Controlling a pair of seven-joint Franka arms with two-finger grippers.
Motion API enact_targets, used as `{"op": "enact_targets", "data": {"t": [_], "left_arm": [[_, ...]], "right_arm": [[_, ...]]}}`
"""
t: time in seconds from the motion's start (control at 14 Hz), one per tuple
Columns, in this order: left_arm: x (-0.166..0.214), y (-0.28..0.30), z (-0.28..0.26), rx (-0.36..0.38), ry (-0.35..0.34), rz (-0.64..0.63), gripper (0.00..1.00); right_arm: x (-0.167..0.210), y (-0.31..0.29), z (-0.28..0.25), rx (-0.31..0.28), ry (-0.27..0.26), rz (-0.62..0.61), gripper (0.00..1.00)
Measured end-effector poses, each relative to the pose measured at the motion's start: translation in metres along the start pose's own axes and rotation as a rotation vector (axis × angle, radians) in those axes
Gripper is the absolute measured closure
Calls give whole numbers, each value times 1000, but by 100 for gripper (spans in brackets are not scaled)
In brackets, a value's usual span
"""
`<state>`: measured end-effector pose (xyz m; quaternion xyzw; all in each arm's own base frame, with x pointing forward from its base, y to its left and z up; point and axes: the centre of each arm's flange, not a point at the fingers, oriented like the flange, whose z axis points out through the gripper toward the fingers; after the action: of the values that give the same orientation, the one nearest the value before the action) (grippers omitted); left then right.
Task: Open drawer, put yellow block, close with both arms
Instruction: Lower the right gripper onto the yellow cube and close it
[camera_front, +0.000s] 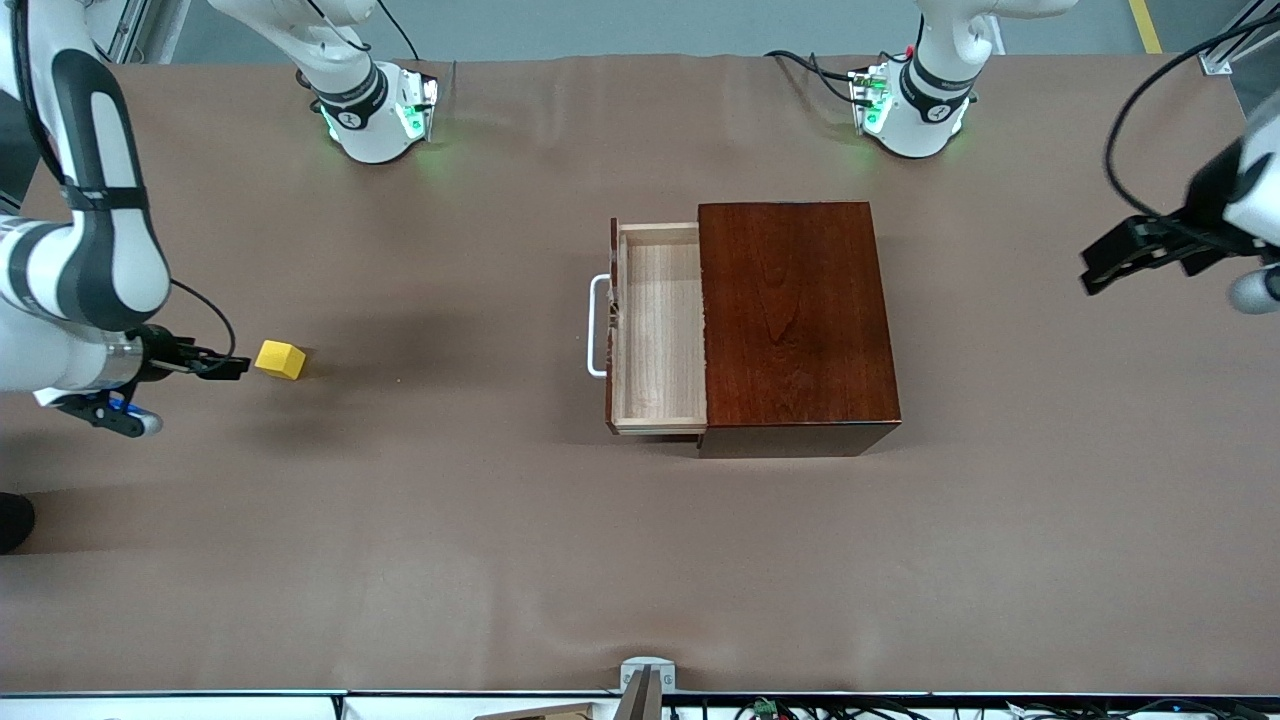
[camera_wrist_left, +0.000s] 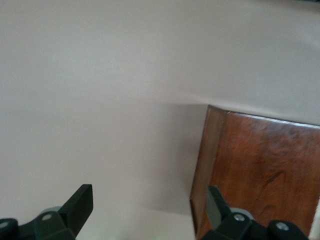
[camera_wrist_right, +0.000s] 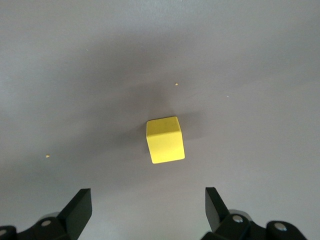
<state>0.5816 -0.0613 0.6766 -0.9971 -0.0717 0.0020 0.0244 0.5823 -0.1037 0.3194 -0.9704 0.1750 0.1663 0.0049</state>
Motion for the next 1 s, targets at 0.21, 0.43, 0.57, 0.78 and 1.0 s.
{"op": "enact_targets", "data": {"t": [0.21, 0.43, 0.57, 0.78, 1.0], "left_arm": [[-3, -34, 13, 6, -33, 23, 0], [-22, -38, 24, 3, -21, 38, 0], [-37, -33, 23, 5, -13, 51, 0], [-44, -32, 20, 5, 1, 55, 0], [-43, -33, 22, 5, 1, 53, 0]], "right_arm": [[-2, 2, 33, 5, 36, 1, 0], [-7, 4, 62, 5, 51, -28, 0], [-7, 6, 74, 7, 88, -65, 0], [-11, 7, 94, 8, 124, -87, 0], [-15, 8, 106, 4, 143, -127, 0]]}}
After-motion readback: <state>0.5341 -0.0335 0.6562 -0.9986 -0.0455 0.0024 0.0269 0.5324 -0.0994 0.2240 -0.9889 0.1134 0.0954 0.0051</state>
